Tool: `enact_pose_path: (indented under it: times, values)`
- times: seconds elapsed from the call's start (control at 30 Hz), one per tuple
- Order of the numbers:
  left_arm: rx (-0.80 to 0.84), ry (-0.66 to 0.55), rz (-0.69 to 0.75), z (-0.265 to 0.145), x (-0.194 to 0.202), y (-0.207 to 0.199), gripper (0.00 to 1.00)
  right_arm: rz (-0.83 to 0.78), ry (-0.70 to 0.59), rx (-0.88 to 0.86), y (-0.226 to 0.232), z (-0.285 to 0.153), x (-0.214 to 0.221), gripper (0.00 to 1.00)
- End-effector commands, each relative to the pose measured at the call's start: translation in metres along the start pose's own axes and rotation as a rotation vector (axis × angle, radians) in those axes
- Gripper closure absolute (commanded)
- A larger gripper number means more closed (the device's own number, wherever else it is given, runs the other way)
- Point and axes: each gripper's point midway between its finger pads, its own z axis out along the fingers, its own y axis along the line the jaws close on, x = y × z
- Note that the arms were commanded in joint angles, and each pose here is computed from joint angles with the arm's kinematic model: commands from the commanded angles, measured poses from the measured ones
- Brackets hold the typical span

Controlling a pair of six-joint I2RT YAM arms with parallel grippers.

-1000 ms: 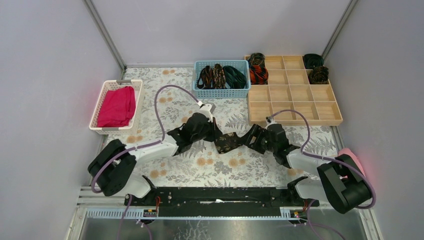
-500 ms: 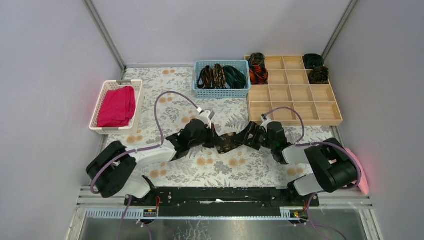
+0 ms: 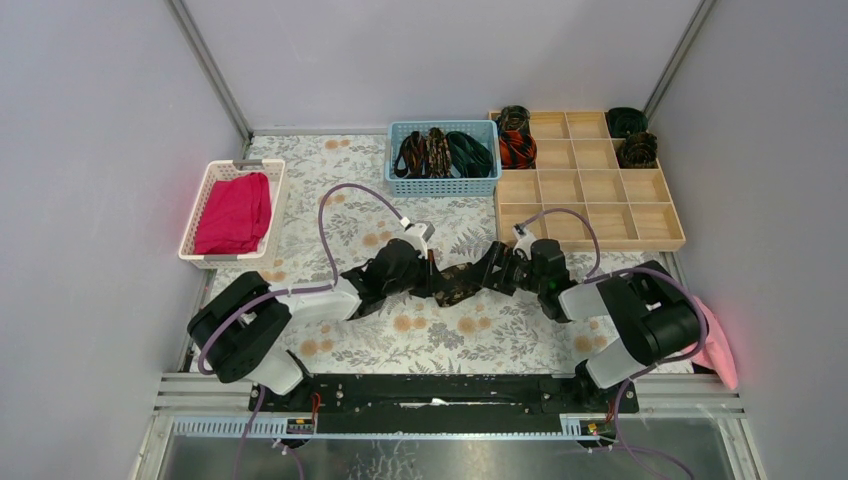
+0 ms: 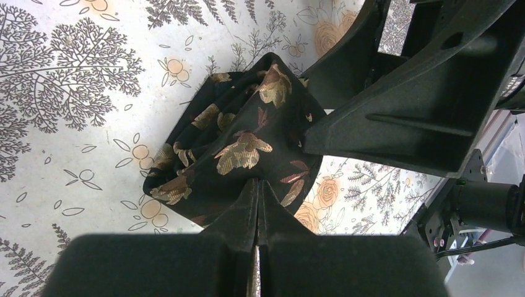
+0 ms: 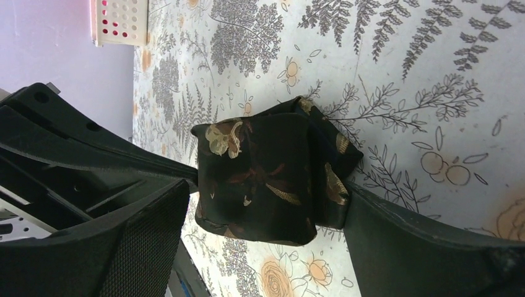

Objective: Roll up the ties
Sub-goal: Roll the tie at the center of the board, then pick up the tie at the center of the board.

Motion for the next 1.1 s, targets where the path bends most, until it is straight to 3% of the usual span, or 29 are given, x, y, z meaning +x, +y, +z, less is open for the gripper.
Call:
enact_pose_path:
  times: [0.0,0.73,0.83,0.93,1.07]
  values:
    - [-0.001,-0.052,0.041,0.004,-0.016,-0.004,1.0,0.09,0.166,0.145,-0.047,-0.008,0.052,0.04]
    - [0.01,-0.035,0.04,0.01,-0.011,-0.004,1.0,-0.021,0.304,0.232,-0.049,0.005,0.08,0.13]
    - [0.007,-0.031,0.04,0.01,-0.01,-0.003,1.0,-0.025,0.293,0.243,-0.05,0.004,0.079,0.21]
    - [0.008,-0.03,0.041,0.01,-0.009,-0.003,1.0,-0.028,0.301,0.25,-0.051,0.004,0.078,0.43]
    - [0.01,-0.031,0.041,0.01,-0.01,-0.003,1.0,-0.023,0.31,0.248,-0.051,0.006,0.08,0.49]
